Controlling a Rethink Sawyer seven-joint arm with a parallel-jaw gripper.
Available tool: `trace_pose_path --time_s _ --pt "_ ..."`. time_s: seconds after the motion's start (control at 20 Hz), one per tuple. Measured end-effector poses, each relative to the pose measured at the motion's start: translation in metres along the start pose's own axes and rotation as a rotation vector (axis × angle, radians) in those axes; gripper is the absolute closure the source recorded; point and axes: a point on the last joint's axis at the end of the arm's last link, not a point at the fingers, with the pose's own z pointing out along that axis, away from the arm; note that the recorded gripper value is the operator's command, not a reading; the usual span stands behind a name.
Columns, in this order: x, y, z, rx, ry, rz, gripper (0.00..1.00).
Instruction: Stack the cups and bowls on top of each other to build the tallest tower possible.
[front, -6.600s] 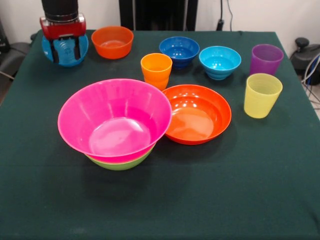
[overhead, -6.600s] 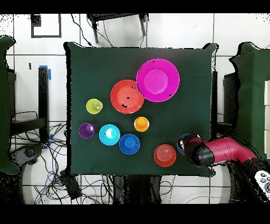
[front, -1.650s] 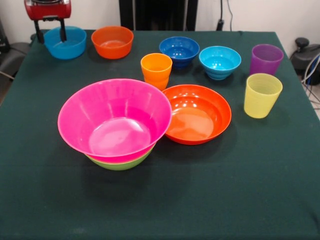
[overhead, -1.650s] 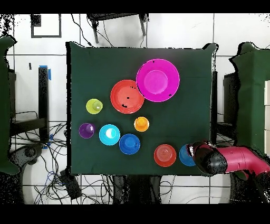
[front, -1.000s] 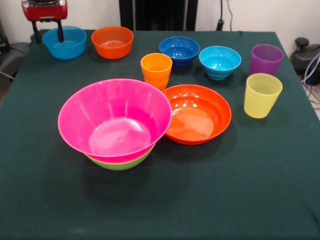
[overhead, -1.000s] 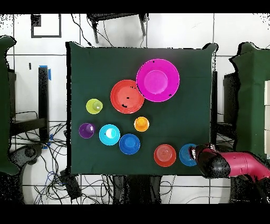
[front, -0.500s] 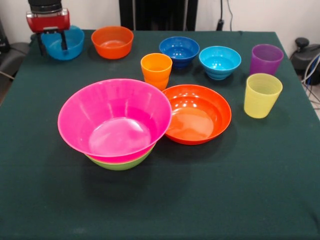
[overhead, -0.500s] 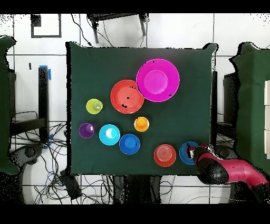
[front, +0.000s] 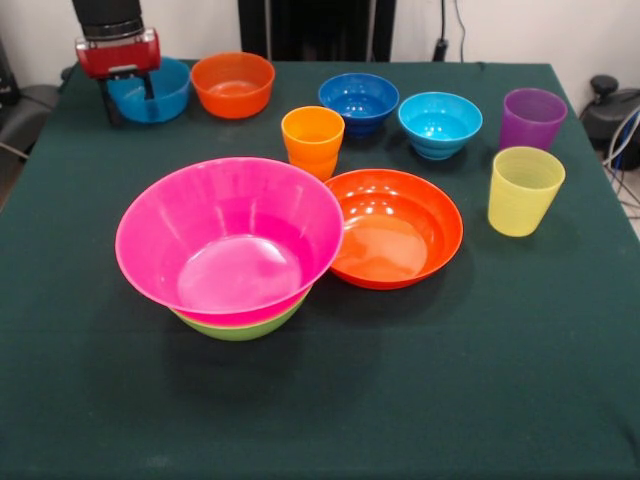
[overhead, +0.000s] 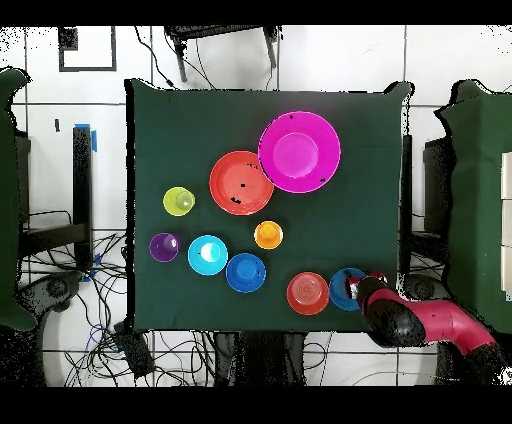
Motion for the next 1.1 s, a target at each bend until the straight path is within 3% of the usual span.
trace_pose_path --time_s 0.65,1.1 --pt "-0.006 -0.001 -0.003 -0.035 -0.077 0.033 1.0" --pt "-0.019 0.004 -0.004 -0.047 -0.106 0.022 1.0"
